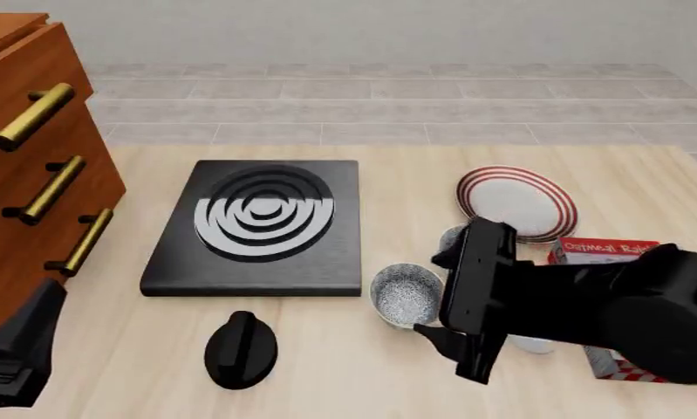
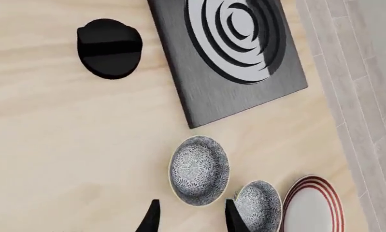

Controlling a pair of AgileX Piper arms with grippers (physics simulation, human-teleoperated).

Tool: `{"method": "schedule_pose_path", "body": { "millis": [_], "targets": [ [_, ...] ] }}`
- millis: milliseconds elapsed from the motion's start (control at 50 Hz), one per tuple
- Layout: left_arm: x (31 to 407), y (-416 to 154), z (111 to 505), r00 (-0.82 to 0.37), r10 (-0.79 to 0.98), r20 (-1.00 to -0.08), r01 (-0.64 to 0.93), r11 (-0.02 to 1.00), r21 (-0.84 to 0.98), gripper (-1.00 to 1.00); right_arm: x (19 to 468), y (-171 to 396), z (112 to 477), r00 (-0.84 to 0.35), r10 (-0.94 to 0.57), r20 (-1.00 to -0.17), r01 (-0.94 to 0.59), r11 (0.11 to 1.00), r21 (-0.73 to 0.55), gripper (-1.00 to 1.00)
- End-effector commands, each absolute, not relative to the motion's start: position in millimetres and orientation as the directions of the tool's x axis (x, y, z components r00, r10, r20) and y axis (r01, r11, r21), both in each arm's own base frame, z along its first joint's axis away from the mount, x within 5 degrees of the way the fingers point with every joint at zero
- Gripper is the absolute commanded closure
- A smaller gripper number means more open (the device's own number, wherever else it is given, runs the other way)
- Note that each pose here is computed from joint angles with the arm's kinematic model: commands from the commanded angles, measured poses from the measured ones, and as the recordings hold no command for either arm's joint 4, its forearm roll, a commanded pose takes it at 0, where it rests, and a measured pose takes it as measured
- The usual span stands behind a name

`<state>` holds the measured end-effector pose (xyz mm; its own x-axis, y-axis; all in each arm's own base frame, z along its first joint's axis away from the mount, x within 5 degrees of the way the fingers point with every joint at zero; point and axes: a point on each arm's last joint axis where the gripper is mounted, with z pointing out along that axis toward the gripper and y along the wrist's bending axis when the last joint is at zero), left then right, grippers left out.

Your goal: Pick the akita bowl from table center and place it on the plate.

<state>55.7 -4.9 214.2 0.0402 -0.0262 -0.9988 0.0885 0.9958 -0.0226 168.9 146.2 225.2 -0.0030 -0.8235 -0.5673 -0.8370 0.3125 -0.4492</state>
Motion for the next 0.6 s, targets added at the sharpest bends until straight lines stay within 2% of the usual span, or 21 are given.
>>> {"method": "schedule_pose_path", "body": {
  "millis": [20, 320, 600],
  "targets": [
    [56, -5, 214, 0.038, -0.025, -0.999, 0.091, 0.996, -0.021, -1.00, 177, 153, 207, 0.021, -0.856, -0.516, -0.853, 0.254, -0.455, -1.00],
    [56, -5, 214, 0.037, -0.018, -0.999, 0.094, 0.995, -0.014, -1.00, 177, 164, 179, 0.041, -0.888, -0.458, -0.888, 0.178, -0.424, -1.00],
    [57, -6, 212, 0.033, -0.012, -0.999, 0.099, 0.995, -0.009, -1.00, 185, 169, 170, 0.044, -0.895, -0.445, -0.890, 0.167, -0.424, -1.00]
  ]
}}
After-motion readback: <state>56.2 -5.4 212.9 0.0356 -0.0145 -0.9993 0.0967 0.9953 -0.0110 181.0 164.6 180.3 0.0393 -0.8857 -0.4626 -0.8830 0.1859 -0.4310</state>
